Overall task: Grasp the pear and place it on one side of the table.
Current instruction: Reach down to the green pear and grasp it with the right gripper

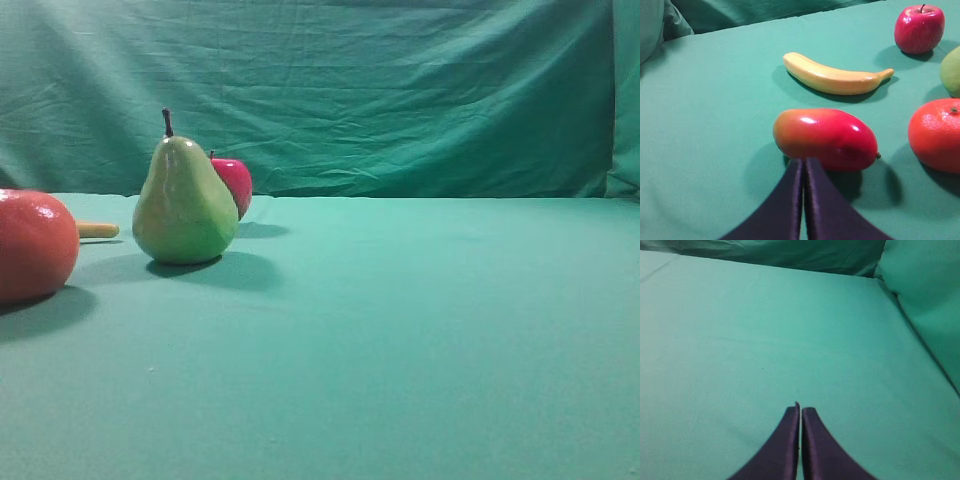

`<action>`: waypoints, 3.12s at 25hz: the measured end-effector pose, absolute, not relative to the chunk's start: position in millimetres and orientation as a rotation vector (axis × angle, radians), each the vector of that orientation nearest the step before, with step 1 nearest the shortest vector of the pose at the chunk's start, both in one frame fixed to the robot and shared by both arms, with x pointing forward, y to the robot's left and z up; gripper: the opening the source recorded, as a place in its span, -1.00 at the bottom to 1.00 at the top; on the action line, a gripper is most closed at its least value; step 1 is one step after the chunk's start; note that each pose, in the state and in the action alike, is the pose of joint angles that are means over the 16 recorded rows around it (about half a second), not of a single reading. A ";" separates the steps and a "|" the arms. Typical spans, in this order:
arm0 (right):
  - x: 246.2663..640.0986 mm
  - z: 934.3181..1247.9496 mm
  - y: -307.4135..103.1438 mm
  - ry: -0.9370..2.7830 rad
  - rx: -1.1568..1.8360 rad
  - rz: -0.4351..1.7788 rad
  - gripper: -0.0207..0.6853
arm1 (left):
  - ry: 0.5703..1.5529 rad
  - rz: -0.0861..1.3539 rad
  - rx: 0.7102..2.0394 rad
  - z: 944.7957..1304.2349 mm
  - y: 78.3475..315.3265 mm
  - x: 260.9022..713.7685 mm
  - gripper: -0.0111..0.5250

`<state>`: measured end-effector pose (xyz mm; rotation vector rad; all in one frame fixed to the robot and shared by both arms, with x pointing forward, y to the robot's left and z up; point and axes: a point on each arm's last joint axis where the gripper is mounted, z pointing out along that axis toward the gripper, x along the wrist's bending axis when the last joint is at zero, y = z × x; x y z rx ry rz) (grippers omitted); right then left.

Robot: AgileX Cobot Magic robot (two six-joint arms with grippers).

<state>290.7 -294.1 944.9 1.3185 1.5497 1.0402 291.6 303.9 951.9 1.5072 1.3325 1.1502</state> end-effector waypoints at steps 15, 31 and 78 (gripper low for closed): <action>290.7 944.9 -294.1 1.549 1.319 1.040 -0.94 | 1.333 1.150 1.507 951.9 303.9 291.6 -0.96; 296.5 978.1 -291.3 1.324 1.336 1.301 -0.94 | 1.333 1.150 1.507 951.9 303.9 291.6 -0.96; 530.5 1015.5 5.6 2.686 0.607 0.985 0.95 | 1.333 1.150 1.507 951.9 303.9 291.6 -0.96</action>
